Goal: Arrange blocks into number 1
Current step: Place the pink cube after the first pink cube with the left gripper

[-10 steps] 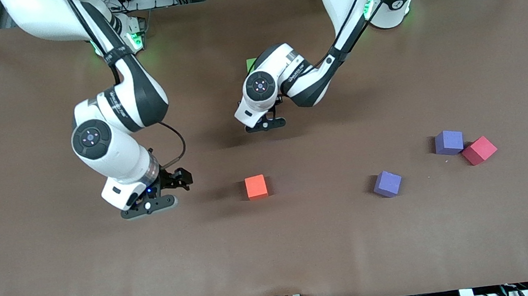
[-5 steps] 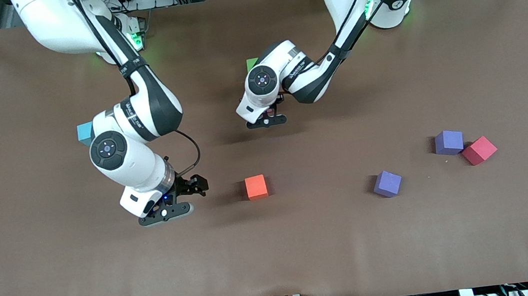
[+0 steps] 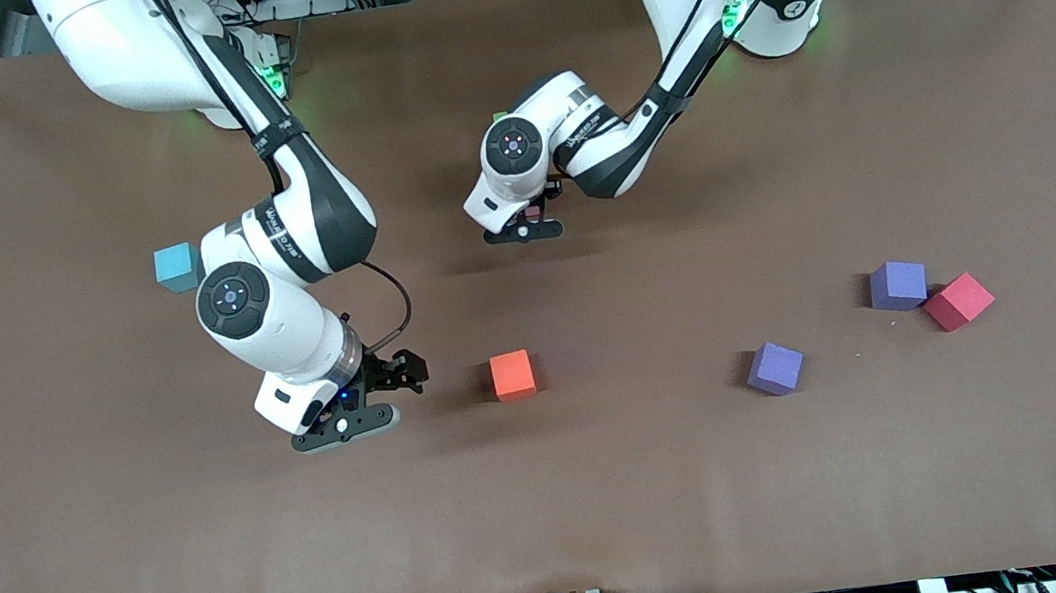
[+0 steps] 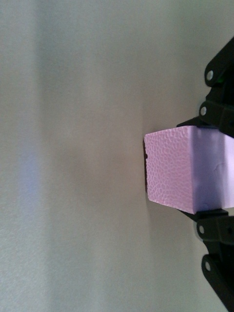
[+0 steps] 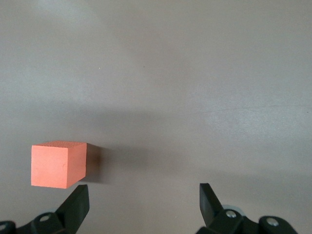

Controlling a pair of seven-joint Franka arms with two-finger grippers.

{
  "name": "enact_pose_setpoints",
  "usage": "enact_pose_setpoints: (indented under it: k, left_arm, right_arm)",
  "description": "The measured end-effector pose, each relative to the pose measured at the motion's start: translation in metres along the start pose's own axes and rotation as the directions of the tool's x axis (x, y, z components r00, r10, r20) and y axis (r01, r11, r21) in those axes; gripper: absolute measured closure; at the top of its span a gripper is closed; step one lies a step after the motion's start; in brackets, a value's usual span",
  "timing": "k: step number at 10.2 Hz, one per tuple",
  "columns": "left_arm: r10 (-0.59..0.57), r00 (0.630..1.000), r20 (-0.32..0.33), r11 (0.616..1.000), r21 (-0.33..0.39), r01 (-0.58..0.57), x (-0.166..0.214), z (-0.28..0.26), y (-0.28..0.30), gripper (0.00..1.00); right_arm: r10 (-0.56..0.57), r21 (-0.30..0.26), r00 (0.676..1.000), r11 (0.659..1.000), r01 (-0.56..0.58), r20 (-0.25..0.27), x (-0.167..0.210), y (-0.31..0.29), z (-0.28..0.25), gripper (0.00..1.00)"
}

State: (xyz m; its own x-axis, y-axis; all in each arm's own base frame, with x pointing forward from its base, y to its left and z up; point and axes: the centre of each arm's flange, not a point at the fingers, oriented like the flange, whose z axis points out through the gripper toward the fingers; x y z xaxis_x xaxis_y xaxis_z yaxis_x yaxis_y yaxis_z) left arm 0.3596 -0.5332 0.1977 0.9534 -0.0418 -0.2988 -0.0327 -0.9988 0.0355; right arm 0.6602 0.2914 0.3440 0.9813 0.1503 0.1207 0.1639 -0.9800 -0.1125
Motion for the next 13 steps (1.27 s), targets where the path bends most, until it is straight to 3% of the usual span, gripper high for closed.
enact_pose_setpoints:
  k: [4,5,7,8,11,13]
  left_arm:
    - [0.013,1.000,-0.007,1.000,-0.001,-0.013,-0.004,0.002,0.002,0.41]
    - [0.014,1.000,-0.010,1.000,-0.001,-0.014,-0.003,0.002,0.001,0.36]
    - [0.008,0.999,-0.053,1.000,-0.011,-0.009,0.012,-0.015,-0.008,0.10]
    - [-0.010,0.996,-0.090,0.999,-0.033,0.008,0.027,-0.037,-0.016,0.00]
    - [-0.130,0.964,-0.232,0.987,-0.127,0.103,0.076,-0.144,-0.067,0.00]
    - [-0.250,0.925,-0.286,0.962,-0.179,0.205,0.117,-0.195,-0.132,0.00]
  right_arm:
    - [0.000,0.000,1.000,1.000,0.000,0.000,0.000,0.000,0.000,0.00]
    - [0.000,0.000,1.000,1.000,0.000,0.000,0.000,0.000,0.000,0.00]
    - [0.000,0.000,1.000,1.000,0.000,0.000,0.000,0.000,0.000,0.00]
    - [0.000,0.000,1.000,1.000,0.000,0.000,0.000,0.000,0.000,0.00]
    - [-0.021,0.003,1.000,1.000,0.021,0.001,-0.004,-0.015,0.004,0.00]
    - [-0.064,0.008,0.998,0.998,0.064,-0.007,-0.012,-0.045,0.018,0.00]
